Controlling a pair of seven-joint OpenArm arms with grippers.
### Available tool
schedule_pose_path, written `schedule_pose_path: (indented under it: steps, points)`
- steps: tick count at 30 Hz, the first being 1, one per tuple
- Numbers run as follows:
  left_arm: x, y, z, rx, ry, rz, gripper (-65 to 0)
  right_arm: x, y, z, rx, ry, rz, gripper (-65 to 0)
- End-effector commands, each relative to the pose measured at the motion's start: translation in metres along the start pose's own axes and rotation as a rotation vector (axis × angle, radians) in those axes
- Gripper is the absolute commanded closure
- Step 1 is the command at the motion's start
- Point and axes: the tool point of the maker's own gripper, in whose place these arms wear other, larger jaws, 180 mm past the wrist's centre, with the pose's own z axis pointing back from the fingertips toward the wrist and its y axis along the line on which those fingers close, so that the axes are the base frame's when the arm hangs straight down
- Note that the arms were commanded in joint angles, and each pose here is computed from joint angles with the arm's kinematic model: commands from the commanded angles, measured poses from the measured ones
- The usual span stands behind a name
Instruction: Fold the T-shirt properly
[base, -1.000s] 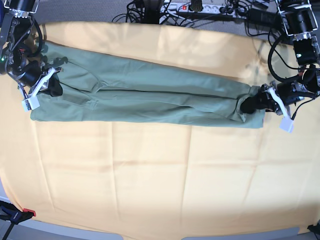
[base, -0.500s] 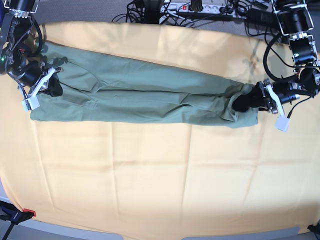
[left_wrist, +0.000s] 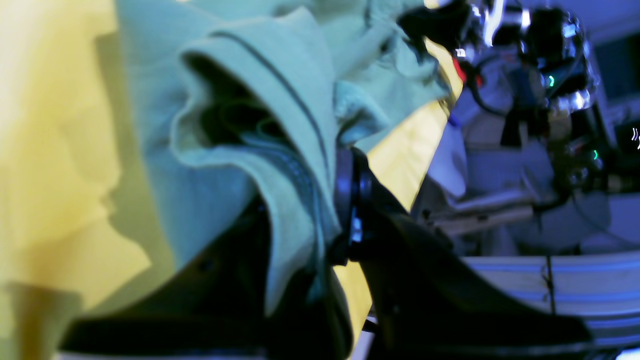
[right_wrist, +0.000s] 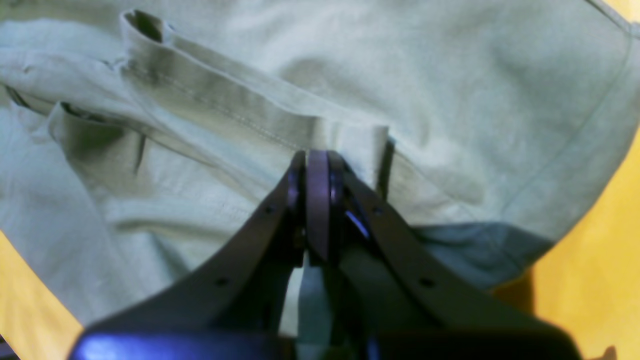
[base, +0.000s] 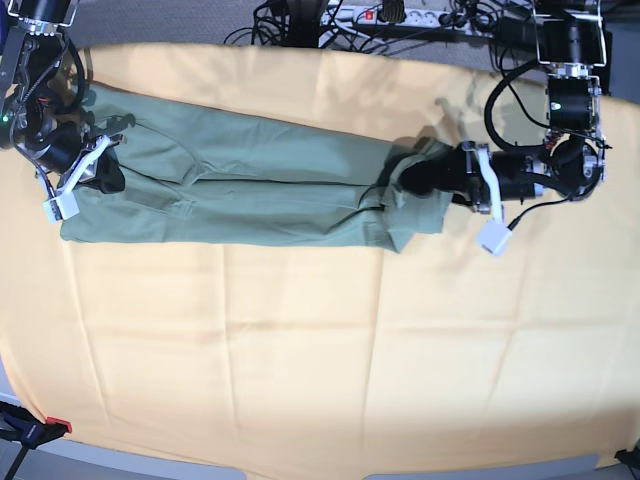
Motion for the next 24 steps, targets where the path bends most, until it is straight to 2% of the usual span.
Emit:
schedule_pose_path:
  steps: [1,4,9,16,20,21,24]
  points:
    - [0.016,-0.009,0.002,-0.022,-0.034,-0.057,0.0,0.008,-0.007,0.006,-0.023,-0.007,0.027,0.0]
    - [0.023,-0.017,-0.008,-0.060,-0.081,-0.091,0.0,0.008,-0.007,0.006,-0.023,-0.007,0.027,0.0]
    - [0.033,-0.034,-0.033,-0.135,-0.170,-0.065,0.0,0.008,-0.007,0.006,-0.023,-0.007,0.027,0.0]
    - [0.038,-0.029,-0.070,-0.066,-0.223,-0.025,0.0,0.005,-0.007,0.006,-0.023,0.011,0.026,0.0]
    - [0.042,-0.037,-0.081,-0.095,-0.252,-0.007,0.0,0.005,-0.007,0.006,-0.020,0.008,0.024,0.0]
    - [0.045,-0.041,-0.082,-0.116,-0.270,-0.001,-1.8,0.005,-0.007,0.006,-0.020,0.009,0.025,0.0]
    - [0.051,-0.051,-0.078,-0.171,-0.307,0.011,-26.8,0.005,-0.007,0.006,-0.020,0.010,0.024,0.0]
